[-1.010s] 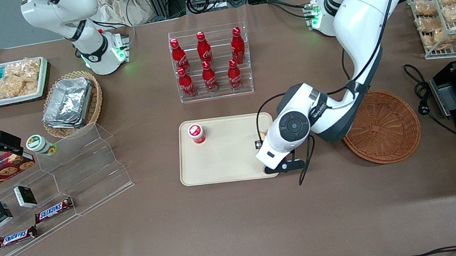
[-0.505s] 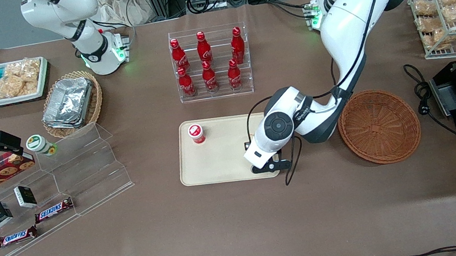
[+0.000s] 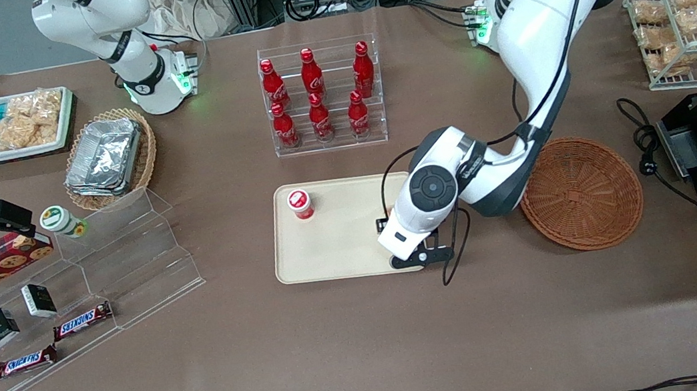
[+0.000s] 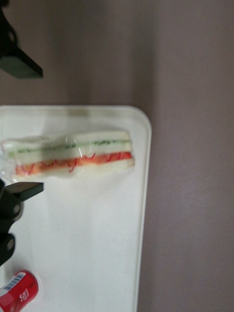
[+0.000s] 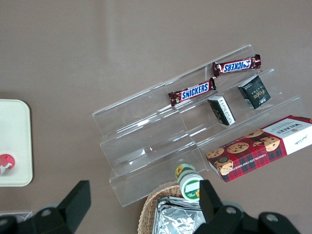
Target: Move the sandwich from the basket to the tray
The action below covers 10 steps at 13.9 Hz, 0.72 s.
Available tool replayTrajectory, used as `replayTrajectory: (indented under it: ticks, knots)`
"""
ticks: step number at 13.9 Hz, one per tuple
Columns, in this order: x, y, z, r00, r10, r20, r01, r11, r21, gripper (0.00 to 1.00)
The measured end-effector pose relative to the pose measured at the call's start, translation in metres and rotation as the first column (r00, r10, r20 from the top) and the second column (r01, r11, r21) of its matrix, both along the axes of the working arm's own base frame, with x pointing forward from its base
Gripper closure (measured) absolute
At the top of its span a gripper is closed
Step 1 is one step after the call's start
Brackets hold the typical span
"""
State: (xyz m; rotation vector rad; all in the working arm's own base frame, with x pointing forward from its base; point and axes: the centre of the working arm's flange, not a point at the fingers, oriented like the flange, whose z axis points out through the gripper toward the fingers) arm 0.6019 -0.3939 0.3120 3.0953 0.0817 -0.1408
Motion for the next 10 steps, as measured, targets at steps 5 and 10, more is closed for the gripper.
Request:
replayTrajectory:
  ticks: [5, 10]
  knots:
    - [0.022, 0.103, 0.099, 0.993, 0.100, 0.066, -0.104, 0.992, 0.072, 0.00]
    - [0.002, 0.204, 0.133, 0.997, 0.053, 0.048, -0.057, 0.994, 0.096, 0.00]
